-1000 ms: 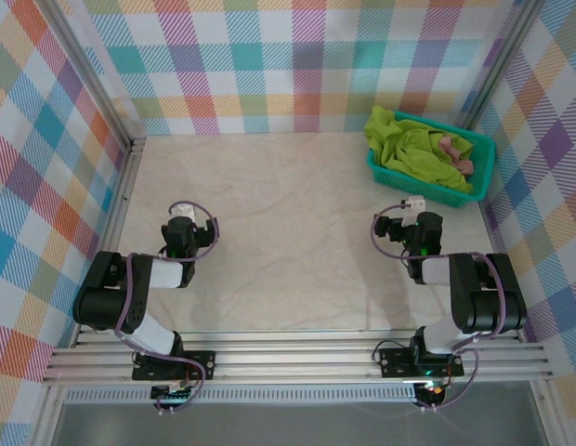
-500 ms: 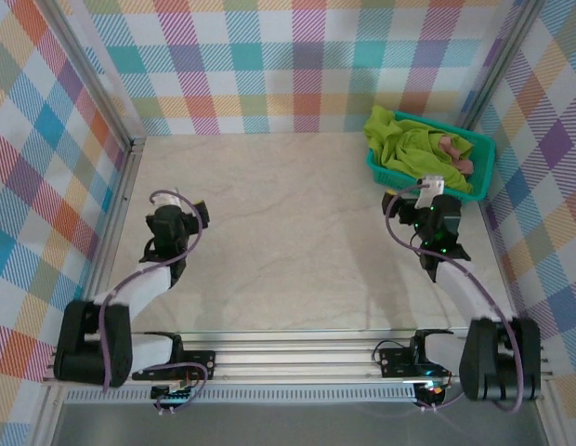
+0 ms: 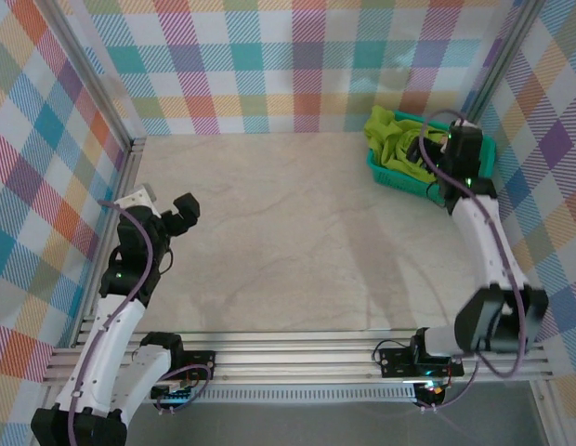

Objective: Fold and stack the shorts

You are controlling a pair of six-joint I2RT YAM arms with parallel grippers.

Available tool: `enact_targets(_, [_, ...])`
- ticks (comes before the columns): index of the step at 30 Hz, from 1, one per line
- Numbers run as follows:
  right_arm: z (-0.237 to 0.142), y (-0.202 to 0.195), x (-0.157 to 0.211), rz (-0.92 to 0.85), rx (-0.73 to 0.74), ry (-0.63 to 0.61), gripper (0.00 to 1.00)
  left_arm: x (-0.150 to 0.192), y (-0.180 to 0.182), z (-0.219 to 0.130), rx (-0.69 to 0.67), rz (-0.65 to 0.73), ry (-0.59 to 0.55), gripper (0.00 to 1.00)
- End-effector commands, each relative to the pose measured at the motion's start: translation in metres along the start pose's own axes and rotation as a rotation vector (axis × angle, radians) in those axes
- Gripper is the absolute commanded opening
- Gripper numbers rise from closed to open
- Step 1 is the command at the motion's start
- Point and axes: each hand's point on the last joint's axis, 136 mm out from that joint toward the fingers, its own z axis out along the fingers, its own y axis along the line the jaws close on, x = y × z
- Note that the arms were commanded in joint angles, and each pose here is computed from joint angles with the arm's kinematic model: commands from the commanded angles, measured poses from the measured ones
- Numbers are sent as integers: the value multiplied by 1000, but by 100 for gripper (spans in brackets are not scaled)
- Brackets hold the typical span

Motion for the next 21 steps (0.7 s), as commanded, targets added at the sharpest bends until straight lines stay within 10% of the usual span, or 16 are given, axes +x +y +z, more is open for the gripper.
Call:
enact_targets(1, [43, -30, 34, 63, 138, 199, 97, 18, -14, -10, 79, -23, 133, 100])
enact_targets(13, [151, -21, 60, 65, 117, 364, 84, 27, -26, -10, 138, -16, 197, 100])
enact_targets(21, [159, -23, 64, 74, 134, 373, 24, 26, -26, -10, 139, -25, 196, 100])
